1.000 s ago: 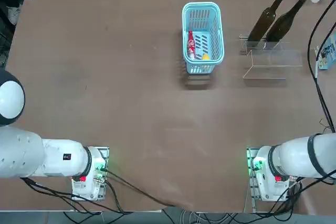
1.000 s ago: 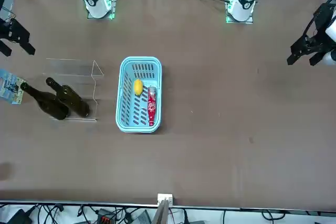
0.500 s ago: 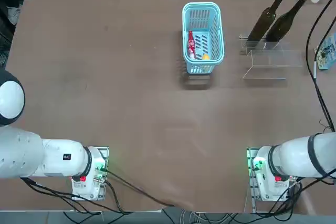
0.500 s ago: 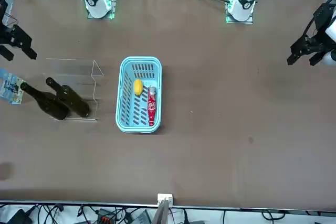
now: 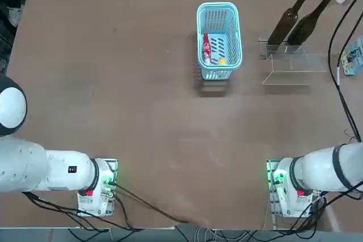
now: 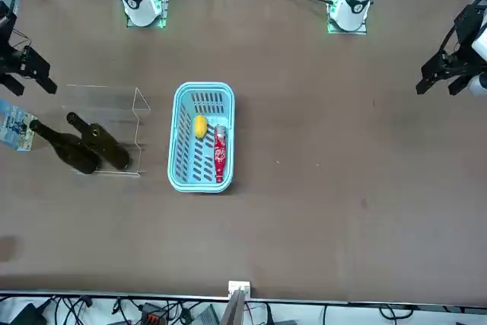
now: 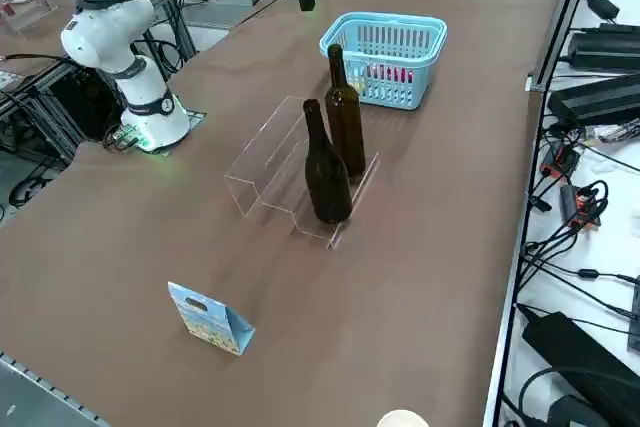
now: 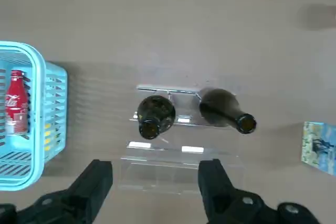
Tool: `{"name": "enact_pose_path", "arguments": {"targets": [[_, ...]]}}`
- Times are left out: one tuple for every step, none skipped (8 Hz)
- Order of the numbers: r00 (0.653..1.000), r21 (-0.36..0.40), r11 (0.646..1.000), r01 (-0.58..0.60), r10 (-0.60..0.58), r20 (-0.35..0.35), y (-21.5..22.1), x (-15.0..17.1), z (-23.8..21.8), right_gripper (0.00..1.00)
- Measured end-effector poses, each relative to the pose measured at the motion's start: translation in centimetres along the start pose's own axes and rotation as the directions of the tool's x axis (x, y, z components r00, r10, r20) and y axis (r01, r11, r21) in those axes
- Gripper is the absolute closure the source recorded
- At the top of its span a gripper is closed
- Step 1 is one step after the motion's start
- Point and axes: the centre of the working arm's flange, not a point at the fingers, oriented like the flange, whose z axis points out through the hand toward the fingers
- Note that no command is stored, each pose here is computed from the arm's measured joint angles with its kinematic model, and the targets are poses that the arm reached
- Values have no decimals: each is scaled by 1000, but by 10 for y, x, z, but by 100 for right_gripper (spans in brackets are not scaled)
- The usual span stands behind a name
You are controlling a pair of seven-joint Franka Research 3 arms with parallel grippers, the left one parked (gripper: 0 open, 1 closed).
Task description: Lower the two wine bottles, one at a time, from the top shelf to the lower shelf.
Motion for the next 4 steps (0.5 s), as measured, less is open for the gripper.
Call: {"name": "enact_pose_path", "arguments": {"targets": [[1000,10,1000,-2,2,1,-1,2,3,0],[1000,12,1000,-3,3,3,-1,4,8,0],[1000,12,1000,-3,3,6,0,5,13,0],[1000,11,1000,-5,5,5,0,6,20,0]]}}
